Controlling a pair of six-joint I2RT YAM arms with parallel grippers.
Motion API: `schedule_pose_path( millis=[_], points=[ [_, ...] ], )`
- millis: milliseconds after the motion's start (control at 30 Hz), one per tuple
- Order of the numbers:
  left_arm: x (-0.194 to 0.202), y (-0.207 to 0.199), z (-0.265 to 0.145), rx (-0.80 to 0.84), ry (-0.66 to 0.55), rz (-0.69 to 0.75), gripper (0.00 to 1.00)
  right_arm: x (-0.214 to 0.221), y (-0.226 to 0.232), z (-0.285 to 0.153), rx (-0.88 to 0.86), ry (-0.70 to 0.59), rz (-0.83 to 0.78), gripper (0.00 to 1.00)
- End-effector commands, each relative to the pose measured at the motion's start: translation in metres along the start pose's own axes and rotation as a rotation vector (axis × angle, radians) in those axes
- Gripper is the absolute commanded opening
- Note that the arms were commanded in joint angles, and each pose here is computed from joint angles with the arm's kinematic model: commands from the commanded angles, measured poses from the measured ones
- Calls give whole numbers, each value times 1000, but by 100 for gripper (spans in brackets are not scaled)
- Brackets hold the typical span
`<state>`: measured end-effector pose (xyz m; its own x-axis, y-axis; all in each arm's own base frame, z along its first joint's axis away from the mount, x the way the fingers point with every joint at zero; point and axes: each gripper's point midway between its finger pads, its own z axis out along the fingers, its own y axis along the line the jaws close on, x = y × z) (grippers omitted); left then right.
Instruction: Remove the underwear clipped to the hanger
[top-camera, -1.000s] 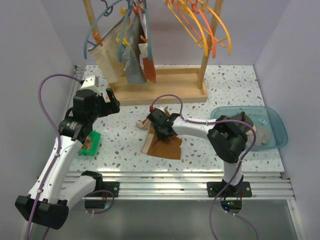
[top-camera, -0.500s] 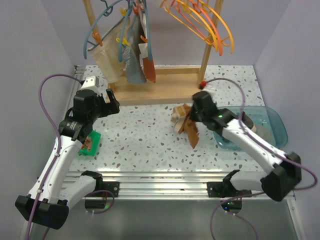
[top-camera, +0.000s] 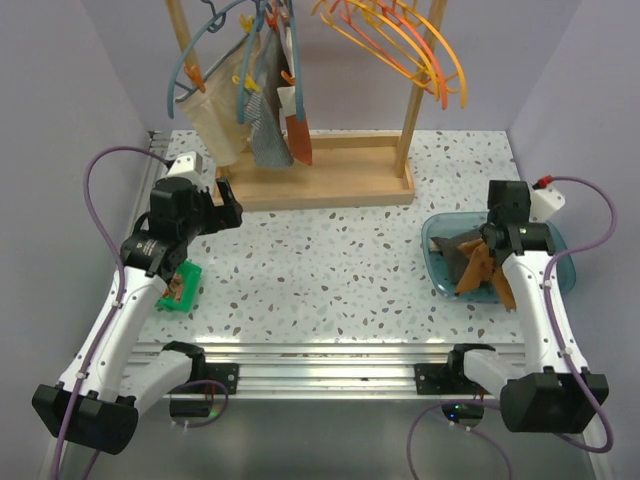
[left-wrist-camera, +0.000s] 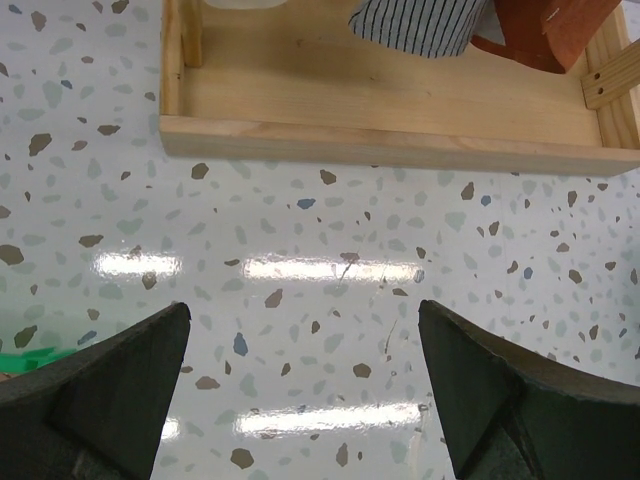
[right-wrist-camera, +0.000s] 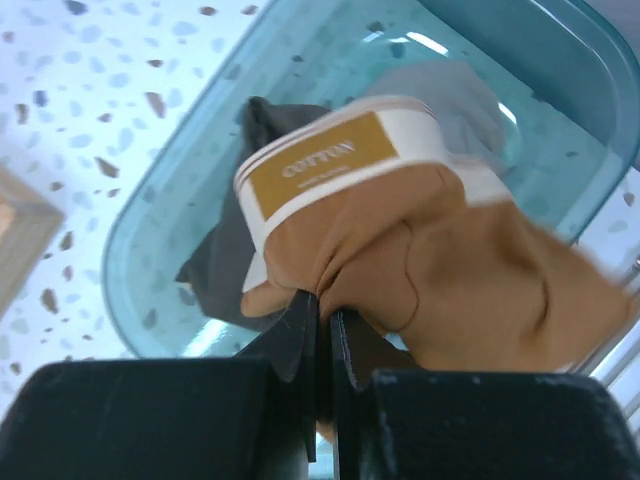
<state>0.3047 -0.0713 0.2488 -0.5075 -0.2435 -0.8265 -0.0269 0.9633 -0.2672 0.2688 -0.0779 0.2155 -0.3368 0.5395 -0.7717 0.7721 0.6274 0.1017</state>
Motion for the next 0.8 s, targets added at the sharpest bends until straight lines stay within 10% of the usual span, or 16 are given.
schedule_pose_path(
  millis=[0, 533, 767],
  points=[
    [-15, -9, -4, 41, -49, 7, 100, 8, -13, 16, 47, 13, 62, 0],
    [-17, -6, -13, 27, -56, 14, 100, -6, -21, 72, 96, 30, 146, 2],
    [-17, -6, -12, 25, -58, 9, 100, -26, 25, 62, -166, 26, 76, 90]
  ],
)
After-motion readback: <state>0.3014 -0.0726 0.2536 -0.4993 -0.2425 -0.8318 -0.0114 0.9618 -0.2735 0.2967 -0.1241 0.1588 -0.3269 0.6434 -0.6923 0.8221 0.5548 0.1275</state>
